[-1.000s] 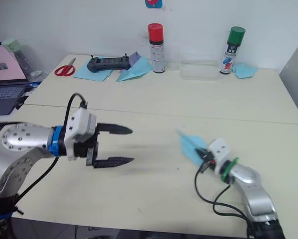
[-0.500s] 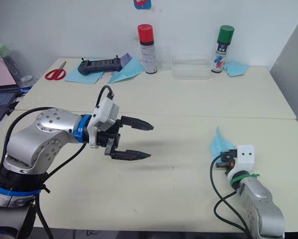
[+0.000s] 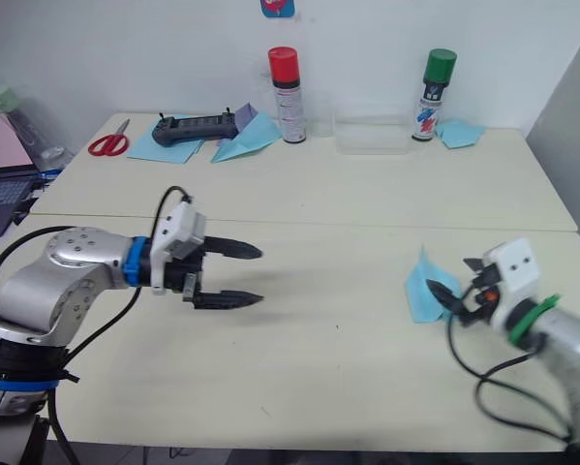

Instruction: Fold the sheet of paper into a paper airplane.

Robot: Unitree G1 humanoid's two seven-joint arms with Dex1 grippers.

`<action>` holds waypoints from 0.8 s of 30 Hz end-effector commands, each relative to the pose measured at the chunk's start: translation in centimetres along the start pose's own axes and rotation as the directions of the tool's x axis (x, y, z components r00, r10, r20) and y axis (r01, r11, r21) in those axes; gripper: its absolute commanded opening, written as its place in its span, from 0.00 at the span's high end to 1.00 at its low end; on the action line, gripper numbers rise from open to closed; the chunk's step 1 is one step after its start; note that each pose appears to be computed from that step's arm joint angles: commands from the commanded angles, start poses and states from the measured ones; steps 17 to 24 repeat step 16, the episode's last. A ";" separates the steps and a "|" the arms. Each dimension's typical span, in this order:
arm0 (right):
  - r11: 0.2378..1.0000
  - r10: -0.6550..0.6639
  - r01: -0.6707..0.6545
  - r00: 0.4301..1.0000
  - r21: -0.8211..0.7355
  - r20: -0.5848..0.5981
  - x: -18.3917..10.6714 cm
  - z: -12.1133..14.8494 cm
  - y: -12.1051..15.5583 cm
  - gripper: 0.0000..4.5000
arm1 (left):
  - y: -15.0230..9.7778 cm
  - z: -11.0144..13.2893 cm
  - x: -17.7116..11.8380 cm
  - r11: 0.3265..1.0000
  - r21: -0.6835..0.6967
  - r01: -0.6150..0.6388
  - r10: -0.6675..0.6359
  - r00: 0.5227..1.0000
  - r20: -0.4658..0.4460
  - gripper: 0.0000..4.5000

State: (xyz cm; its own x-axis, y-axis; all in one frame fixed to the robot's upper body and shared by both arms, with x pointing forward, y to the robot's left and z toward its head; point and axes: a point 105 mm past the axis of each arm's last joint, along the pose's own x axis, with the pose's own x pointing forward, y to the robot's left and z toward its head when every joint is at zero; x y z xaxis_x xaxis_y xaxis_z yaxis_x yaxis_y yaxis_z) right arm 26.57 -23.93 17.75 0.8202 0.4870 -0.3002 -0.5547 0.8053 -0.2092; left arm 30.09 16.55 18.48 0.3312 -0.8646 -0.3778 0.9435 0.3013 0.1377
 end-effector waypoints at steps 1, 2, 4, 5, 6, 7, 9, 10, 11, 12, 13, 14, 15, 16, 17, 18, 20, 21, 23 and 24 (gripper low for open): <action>0.985 0.138 -0.144 0.988 -0.090 -0.066 -4.1 2.1 -2.6 0.00 | 2.5 1.3 -3.8 0.981 -0.041 -0.191 0.194 0.979 0.060 0.00; 0.986 0.127 -0.137 0.987 -0.100 -0.103 -5.2 2.5 -3.9 0.00 | 2.7 1.0 -4.7 0.973 -0.030 -0.230 0.230 0.972 0.036 0.00; 0.984 0.107 -0.127 0.982 -0.124 -0.153 -6.8 3.1 -5.7 0.00 | 3.0 0.1 -6.3 0.956 -0.006 -0.292 0.292 0.956 -0.022 0.00; 0.984 0.086 -0.110 0.982 -0.138 -0.170 -7.5 3.1 -6.6 0.00 | 3.4 -0.5 -7.6 0.940 0.001 -0.340 0.339 0.939 -0.051 0.00; 0.984 0.075 -0.103 0.981 -0.147 -0.181 -8.0 3.2 -7.1 0.00 | 3.7 -0.9 -8.5 0.929 0.005 -0.371 0.371 0.926 -0.070 0.00; 0.984 0.065 -0.095 0.980 -0.152 -0.190 -8.4 3.1 -7.6 0.00 | 3.8 -1.3 -9.7 0.915 0.008 -0.404 0.403 0.911 -0.086 0.00; 0.982 0.064 -0.097 0.978 -0.163 -0.196 -8.7 2.8 -7.7 0.00 | 4.1 -1.8 -11.8 0.890 -0.016 -0.455 0.451 0.886 -0.105 0.00; 0.982 0.059 -0.091 0.980 -0.166 -0.189 -8.7 2.6 -7.9 0.00 | 4.1 -2.0 -12.5 0.881 -0.016 -0.473 0.469 0.876 -0.115 0.00; 0.983 0.066 -0.095 0.982 -0.154 -0.179 -8.4 2.6 -7.7 0.00 | 4.2 -2.2 -13.2 0.873 -0.025 -0.486 0.480 0.869 -0.118 0.00; 0.986 0.075 -0.098 0.984 -0.136 -0.163 -8.1 2.4 -7.7 0.00 | 4.2 -2.2 -13.2 0.870 -0.036 -0.492 0.486 0.867 -0.110 0.00; 0.988 0.084 -0.102 0.985 -0.119 -0.149 -7.7 2.1 -7.8 0.00 | 4.2 -2.6 -12.8 0.870 -0.034 -0.492 0.485 0.867 -0.114 0.00; 0.987 0.093 -0.111 0.984 -0.115 -0.151 -7.2 1.7 -7.8 0.00 | 4.1 -2.9 -12.5 0.874 -0.014 -0.486 0.480 0.868 -0.126 0.00; 0.986 0.105 -0.124 0.982 -0.114 -0.156 -6.9 1.5 -7.6 0.00 | 4.2 -3.0 -12.3 0.874 0.011 -0.486 0.483 0.866 -0.128 0.00; 0.984 0.115 -0.134 0.980 -0.115 -0.161 -6.7 1.5 -7.4 0.00 | 4.2 -3.2 -12.5 0.873 0.028 -0.488 0.487 0.864 -0.130 0.00; 0.984 0.115 -0.134 0.980 -0.115 -0.161 -6.7 1.5 -7.4 0.00 | 4.2 -3.2 -12.5 0.873 0.028 -0.488 0.487 0.864 -0.130 0.00; 0.984 0.115 -0.134 0.980 -0.115 -0.161 -6.7 1.5 -7.4 0.00 | 4.2 -3.2 -12.5 0.873 0.028 -0.488 0.487 0.864 -0.130 0.00; 0.984 0.115 -0.134 0.980 -0.115 -0.161 -6.7 1.5 -7.4 0.00 | 4.2 -3.2 -12.5 0.873 0.028 -0.488 0.487 0.864 -0.130 0.00; 0.984 0.115 -0.134 0.980 -0.115 -0.161 -6.7 1.5 -7.4 0.00 | 4.2 -3.2 -12.5 0.873 0.028 -0.488 0.487 0.864 -0.130 0.00; 0.984 0.115 -0.134 0.980 -0.115 -0.161 -6.7 1.5 -7.4 0.00 | 4.2 -3.2 -12.5 0.873 0.028 -0.488 0.487 0.864 -0.130 0.00; 0.984 0.115 -0.134 0.980 -0.115 -0.161 -6.7 1.5 -7.4 0.00 | 4.2 -3.2 -12.5 0.873 0.028 -0.488 0.487 0.864 -0.130 0.00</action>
